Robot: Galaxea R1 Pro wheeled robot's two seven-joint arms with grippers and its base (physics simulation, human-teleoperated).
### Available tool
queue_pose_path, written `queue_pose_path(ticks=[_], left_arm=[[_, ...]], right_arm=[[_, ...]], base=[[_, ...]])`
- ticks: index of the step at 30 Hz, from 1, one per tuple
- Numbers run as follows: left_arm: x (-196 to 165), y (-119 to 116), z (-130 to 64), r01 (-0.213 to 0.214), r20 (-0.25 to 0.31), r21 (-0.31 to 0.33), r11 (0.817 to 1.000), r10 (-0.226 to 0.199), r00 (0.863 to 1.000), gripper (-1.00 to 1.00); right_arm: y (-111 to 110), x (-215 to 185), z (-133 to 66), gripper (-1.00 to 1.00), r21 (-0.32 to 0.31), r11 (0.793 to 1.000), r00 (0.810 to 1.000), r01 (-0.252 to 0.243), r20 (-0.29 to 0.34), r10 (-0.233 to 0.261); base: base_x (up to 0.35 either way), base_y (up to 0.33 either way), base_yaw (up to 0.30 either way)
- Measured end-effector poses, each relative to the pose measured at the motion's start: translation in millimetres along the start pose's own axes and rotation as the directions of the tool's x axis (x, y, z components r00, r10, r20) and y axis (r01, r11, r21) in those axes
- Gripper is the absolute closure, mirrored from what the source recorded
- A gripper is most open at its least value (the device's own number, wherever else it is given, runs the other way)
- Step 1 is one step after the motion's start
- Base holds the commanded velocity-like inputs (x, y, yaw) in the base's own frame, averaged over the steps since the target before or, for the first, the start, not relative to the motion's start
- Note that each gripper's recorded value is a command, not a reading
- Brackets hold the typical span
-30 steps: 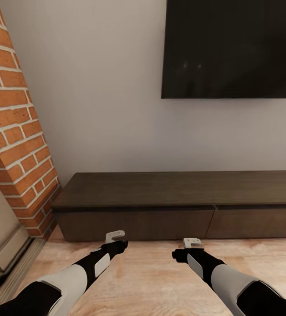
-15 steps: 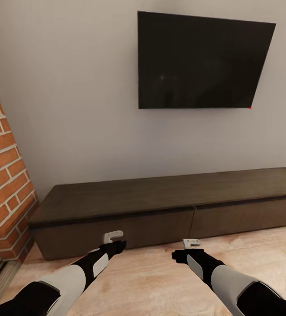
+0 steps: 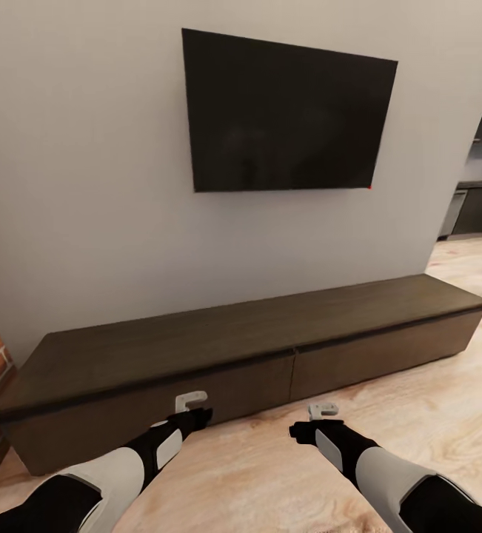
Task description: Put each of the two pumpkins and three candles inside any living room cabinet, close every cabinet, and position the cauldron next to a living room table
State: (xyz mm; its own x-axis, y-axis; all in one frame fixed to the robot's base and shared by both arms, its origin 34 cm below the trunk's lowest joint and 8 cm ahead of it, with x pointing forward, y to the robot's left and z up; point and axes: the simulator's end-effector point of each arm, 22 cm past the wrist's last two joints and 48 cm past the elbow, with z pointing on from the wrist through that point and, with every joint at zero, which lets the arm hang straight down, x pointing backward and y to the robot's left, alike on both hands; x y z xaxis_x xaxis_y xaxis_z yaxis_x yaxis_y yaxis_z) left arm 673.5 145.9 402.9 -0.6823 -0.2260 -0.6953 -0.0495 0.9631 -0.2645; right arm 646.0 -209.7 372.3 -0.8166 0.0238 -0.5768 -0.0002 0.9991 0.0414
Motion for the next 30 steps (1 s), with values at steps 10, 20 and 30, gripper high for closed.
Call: queue_pose_path(ticks=[10,20,30], left_arm=[[-17,-8,-11.1,-0.001,-0.004,0.001,1.0,0.001,1.0,-1.0],[-36,-14,-25.3,-0.004,-0.006,-0.001,1.0,0.004,1.0,-1.0],[-59,-21,-40.2,-0.006,0.002,-0.001,1.0,0.006,1.0,-1.0]], right_arm=[[0,-18,-15.3,-1.0,0.002,1.0,1.0,-0.002,0.002,0.002],[-1,-54,-34.6,-1.0,0.003,1.0,0.997,-0.009,0.078,0.009],[0,-82,-55.2,-1.0,0.004,1.0,0.993,-0.009,0.119,0.008]], base=[[0.0,0.0,-0.294],[0.0,0.0,-0.221],[0.0,0.0,-0.171]])
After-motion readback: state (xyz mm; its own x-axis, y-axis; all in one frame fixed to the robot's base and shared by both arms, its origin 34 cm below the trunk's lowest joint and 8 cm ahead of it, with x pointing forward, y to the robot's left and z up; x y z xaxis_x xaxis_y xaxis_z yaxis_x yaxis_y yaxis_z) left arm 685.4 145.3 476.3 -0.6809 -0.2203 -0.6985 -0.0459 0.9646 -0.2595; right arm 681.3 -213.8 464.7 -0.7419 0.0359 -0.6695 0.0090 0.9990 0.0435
